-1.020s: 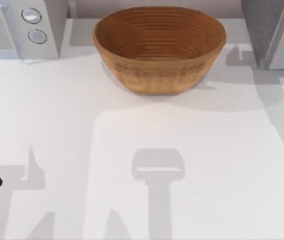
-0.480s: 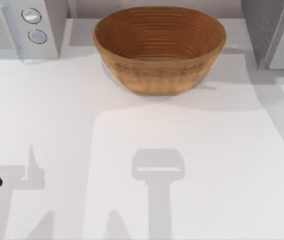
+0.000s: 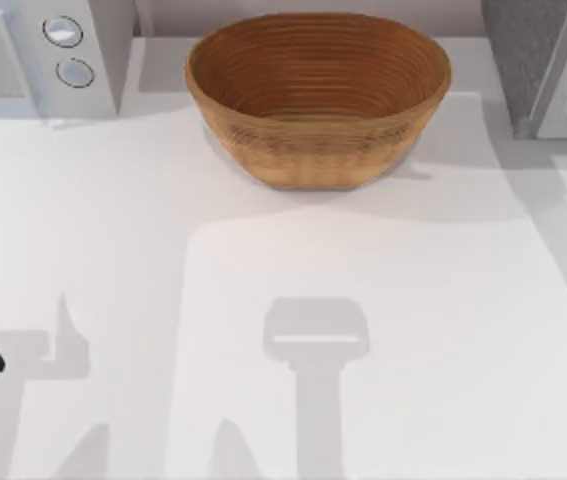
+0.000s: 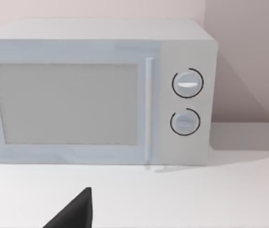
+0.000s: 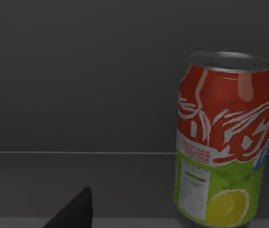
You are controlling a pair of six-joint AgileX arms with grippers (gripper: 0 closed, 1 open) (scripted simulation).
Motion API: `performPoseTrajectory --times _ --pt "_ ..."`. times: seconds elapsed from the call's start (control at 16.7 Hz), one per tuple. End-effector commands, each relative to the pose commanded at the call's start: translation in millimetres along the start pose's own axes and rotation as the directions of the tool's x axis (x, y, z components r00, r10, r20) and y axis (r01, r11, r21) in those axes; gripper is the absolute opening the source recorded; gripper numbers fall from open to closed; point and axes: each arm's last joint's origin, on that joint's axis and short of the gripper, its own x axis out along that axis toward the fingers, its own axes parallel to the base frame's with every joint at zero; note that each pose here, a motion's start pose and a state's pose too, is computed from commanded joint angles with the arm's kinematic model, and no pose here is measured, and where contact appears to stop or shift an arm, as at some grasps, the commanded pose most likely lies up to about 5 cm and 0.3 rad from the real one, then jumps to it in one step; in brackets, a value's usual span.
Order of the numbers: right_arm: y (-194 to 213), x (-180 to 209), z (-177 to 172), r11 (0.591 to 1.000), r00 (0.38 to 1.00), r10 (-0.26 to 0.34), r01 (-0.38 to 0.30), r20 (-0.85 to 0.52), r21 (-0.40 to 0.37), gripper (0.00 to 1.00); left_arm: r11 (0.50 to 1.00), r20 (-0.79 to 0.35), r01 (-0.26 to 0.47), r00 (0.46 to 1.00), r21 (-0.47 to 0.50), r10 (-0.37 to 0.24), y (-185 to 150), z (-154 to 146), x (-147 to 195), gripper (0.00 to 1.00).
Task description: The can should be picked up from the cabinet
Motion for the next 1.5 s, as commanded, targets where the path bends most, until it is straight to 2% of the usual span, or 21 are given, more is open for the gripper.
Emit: performPoseTrajectory --times 0.18,0.66,0.96,1.5 --pt "-0.6 6.7 2.3 1.0 1.0 -0.004 0.004 0.006 0.001 1.0 1.0 0.0 0.0 1.0 0.0 0.0 0.0 0.0 0.0 1.0" --pt "-1.6 56.9 2.4 1.0 1.0 -0.005 0.005 0.007 0.001 1.0 1.0 0.0 0.0 1.0 0.0 0.0 0.0 0.0 0.0 1.0" --pt "-1.9 60.4 2.0 1.0 1.0 -0.005 0.005 0.007 0.001 1.0 1.0 0.0 0.0 1.0 0.0 0.0 0.0 0.0 0.0 1.0" --pt "-1.9 60.4 2.0 1.0 1.0 -0.005 0.005 0.007 0.001 0.32 1.0 0.0 0.0 1.0 0.0 0.0 0.0 0.0 0.0 1.0"
